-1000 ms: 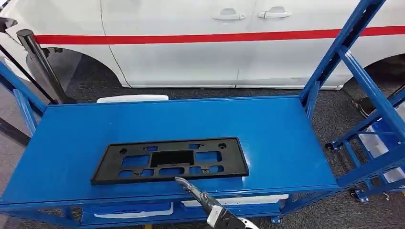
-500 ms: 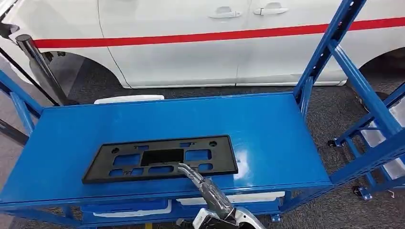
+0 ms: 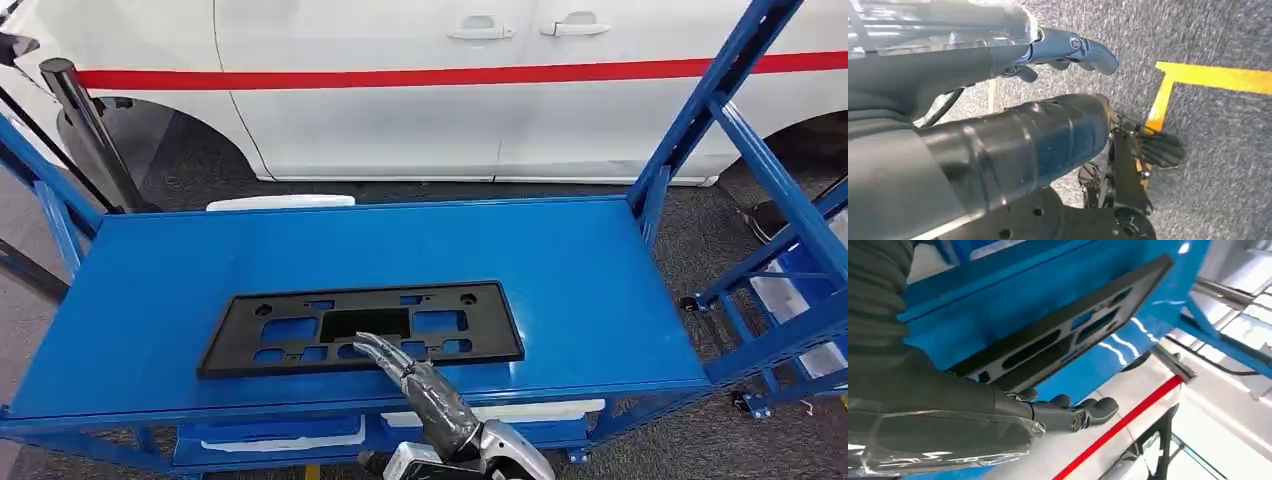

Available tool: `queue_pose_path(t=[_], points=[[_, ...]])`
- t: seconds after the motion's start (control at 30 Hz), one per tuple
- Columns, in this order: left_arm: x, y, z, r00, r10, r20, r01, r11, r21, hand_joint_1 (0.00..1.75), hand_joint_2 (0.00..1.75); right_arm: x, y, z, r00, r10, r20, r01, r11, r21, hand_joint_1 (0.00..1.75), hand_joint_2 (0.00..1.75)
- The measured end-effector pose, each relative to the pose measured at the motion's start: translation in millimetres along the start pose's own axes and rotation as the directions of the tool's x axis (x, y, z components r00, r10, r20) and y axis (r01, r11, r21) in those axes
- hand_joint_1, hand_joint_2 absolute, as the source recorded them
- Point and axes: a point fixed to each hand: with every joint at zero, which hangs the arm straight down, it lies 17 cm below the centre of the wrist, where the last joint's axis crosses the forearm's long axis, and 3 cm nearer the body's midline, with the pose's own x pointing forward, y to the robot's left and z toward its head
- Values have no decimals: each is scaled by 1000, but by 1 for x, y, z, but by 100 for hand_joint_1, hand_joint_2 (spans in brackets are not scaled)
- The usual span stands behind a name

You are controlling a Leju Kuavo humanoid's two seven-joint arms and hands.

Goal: Take the parts from the cabinet and place them on the table.

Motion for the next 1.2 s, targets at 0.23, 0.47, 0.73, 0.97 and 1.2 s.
queue_pose_path(t=[0.23,0.47,0.73,0.97,1.2], points=[[3,0,-1,1000,-7,-4,7,1000,0,0,0,-20,-7,-10,929,371,-11,-370,927,55,0,175],[3,4,-1,1000,-9,-4,9,1000,6,0,0,-49,-5,-7,849,526,-47,-517,846,130,0,175],[6,7,-2,1000,-10,7,10,1000,10,0,0,-79,-7,1,774,628,-78,-607,771,192,0,175],[7,7,-2,1000,-10,12,10,1000,10,0,0,-102,-1,14,763,638,-103,-596,756,270,0,175],[9,6,-1,1000,0,20,0,1000,5,0,0,-123,-7,18,740,661,-126,-595,730,336,0,175]])
